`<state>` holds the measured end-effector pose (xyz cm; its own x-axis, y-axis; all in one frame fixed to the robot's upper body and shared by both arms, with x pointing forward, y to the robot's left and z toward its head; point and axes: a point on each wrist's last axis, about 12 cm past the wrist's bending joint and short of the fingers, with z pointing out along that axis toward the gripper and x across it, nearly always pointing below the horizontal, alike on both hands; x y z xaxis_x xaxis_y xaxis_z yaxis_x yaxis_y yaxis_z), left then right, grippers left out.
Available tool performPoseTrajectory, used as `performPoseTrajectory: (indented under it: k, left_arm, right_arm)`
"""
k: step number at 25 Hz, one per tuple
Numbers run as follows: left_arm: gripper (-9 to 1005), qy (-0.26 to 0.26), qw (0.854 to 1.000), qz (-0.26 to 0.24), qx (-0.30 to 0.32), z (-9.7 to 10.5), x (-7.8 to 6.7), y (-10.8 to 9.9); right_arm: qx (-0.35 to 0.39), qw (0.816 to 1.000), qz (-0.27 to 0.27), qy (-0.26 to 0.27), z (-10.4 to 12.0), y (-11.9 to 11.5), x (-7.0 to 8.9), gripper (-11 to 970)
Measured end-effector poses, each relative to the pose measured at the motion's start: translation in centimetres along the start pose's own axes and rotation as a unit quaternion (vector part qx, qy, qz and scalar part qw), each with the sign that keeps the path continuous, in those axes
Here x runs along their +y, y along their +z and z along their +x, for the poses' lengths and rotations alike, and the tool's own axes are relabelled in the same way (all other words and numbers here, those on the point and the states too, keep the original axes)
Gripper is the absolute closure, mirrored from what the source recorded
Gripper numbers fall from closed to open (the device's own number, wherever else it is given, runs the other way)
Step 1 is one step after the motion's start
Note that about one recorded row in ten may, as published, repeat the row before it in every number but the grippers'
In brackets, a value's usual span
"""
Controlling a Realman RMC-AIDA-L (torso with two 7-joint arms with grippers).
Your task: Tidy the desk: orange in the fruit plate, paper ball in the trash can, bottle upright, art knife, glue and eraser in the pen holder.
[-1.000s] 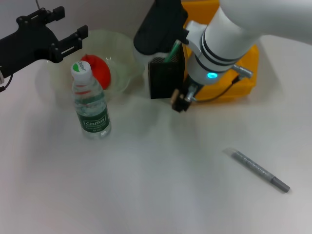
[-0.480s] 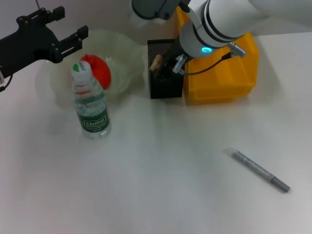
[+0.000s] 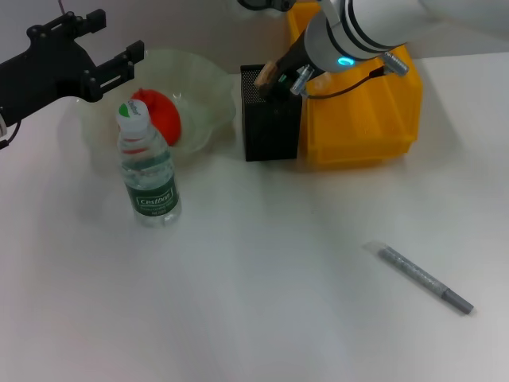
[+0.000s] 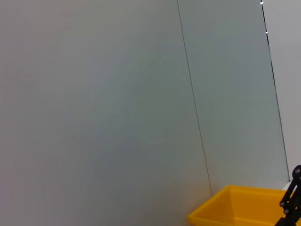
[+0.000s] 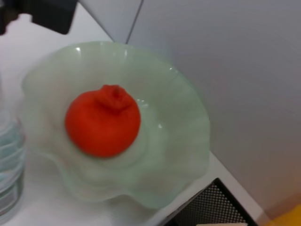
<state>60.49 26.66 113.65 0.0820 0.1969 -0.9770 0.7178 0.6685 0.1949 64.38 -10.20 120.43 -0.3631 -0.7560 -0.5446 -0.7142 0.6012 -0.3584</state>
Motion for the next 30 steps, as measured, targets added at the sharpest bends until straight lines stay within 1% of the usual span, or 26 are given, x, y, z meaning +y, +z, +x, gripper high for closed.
performPoseTrajectory:
  k: [11, 16, 23, 30]
  left_arm:
    - [310, 0.002, 1.000, 0.003, -0.001, -0.2, 0.0, 0.3]
    - [311, 0.003, 1.000, 0.001, 0.000, -0.2, 0.1, 0.4]
    - [311, 0.004, 1.000, 0.000, 0.001, -0.2, 0.1, 0.5]
    - [310, 0.004, 1.000, -0.002, 0.002, -0.2, 0.2, 0.5]
  right_arm:
    - [-0.003, 1.000, 0.025, 0.006, 0.3, 1.5, -1.2, 496]
    - [-0.007, 0.999, 0.031, 0.005, 0.4, 2.2, -1.4, 486]
    - [-0.012, 0.999, 0.033, -0.013, 0.0, 2.8, -1.3, 472]
    - [-0.004, 0.999, 0.031, -0.019, -0.1, 3.4, -1.2, 458]
